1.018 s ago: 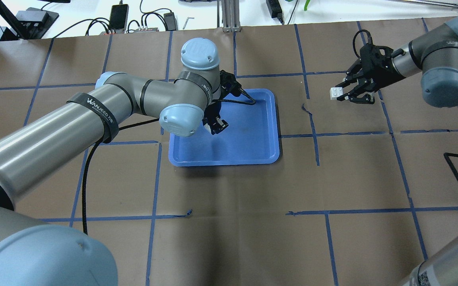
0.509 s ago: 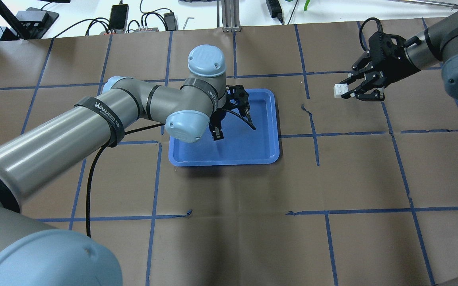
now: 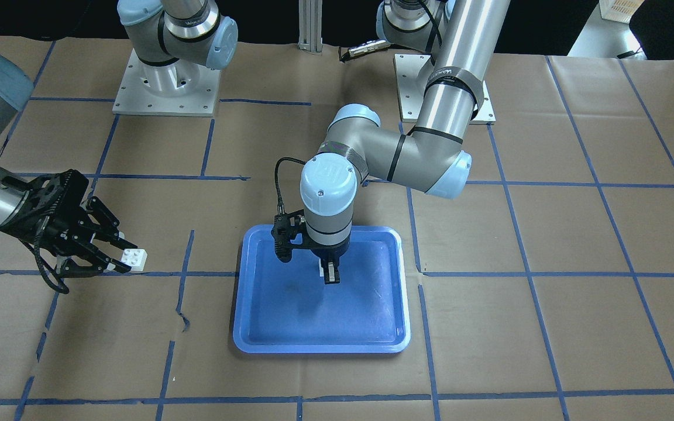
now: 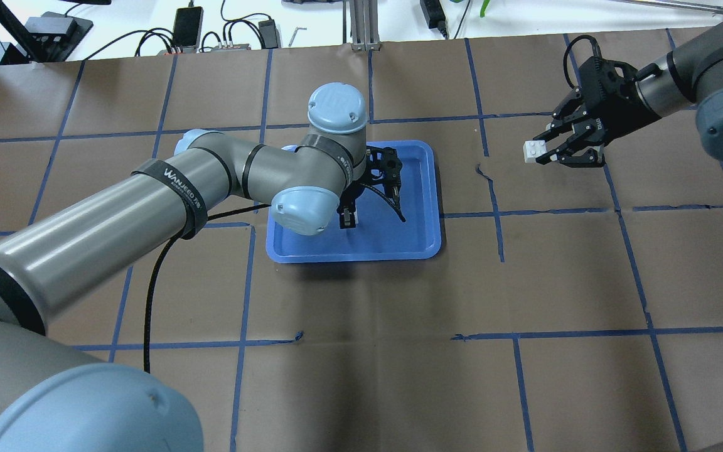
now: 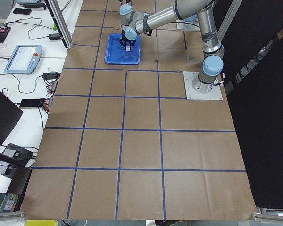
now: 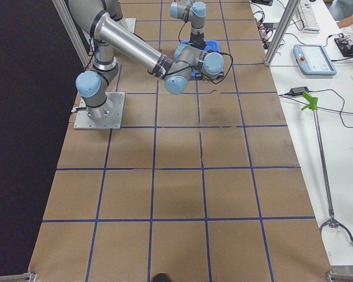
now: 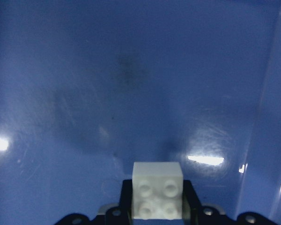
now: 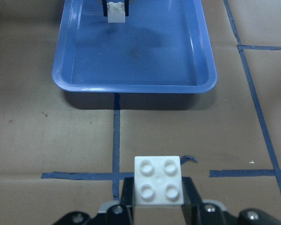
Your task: Assemble white blocks and place on blue tray
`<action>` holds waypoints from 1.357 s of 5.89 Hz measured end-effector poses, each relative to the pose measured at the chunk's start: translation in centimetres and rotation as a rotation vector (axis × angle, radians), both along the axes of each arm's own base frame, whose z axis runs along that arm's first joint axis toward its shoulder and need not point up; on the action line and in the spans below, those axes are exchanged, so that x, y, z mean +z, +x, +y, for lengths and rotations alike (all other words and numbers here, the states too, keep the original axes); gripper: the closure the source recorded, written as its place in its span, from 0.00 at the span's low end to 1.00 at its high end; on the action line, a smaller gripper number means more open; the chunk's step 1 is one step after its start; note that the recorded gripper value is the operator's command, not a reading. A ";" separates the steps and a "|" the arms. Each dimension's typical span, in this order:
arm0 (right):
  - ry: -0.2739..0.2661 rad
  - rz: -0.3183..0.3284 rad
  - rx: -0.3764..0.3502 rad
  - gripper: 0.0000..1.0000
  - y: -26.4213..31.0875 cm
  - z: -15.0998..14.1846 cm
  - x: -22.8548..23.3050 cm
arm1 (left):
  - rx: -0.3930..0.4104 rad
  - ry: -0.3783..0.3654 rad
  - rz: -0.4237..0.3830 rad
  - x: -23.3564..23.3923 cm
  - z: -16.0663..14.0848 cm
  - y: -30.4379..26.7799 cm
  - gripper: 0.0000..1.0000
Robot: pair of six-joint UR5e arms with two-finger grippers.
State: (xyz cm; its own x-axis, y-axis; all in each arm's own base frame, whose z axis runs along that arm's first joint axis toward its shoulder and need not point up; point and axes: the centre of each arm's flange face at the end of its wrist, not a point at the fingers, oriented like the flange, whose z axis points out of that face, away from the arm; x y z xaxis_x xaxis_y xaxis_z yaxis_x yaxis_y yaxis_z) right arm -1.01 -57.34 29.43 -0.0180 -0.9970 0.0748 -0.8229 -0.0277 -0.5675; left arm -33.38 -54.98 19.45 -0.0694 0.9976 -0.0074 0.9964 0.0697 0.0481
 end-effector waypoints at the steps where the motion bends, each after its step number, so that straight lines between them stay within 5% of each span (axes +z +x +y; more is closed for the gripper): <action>1: 0.010 -0.022 0.004 0.69 0.7 0.5 -0.8 | 0.000 -0.006 0.000 -0.2 -0.2 0.1 0.85; 2: 0.012 -0.045 0.003 0.69 1.2 0.7 -1.2 | 0.001 -0.012 0.000 -0.7 -0.4 0.2 0.77; 3: 0.015 -0.060 0.008 0.69 1.8 1.0 -1.8 | 0.003 -0.015 0.001 -1.3 -0.5 0.2 0.32; 4: 0.010 -0.065 0.020 0.69 2.8 1.3 -2.4 | 0.003 -0.013 0.001 -1.7 -0.4 0.2 0.13; 8: -0.002 -0.073 0.037 0.69 4.2 1.6 -3.0 | 0.014 -0.019 0.001 0.7 -0.6 0.8 0.12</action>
State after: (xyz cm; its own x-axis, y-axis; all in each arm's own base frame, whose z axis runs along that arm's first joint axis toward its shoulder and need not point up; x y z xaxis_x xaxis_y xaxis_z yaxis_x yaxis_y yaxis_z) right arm 3.21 -55.69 26.43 0.0132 -0.9970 0.0763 -0.7778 -0.0582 -0.6258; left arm -32.60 -55.58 20.11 -0.0830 0.9962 -0.0260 0.9954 0.0842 0.0455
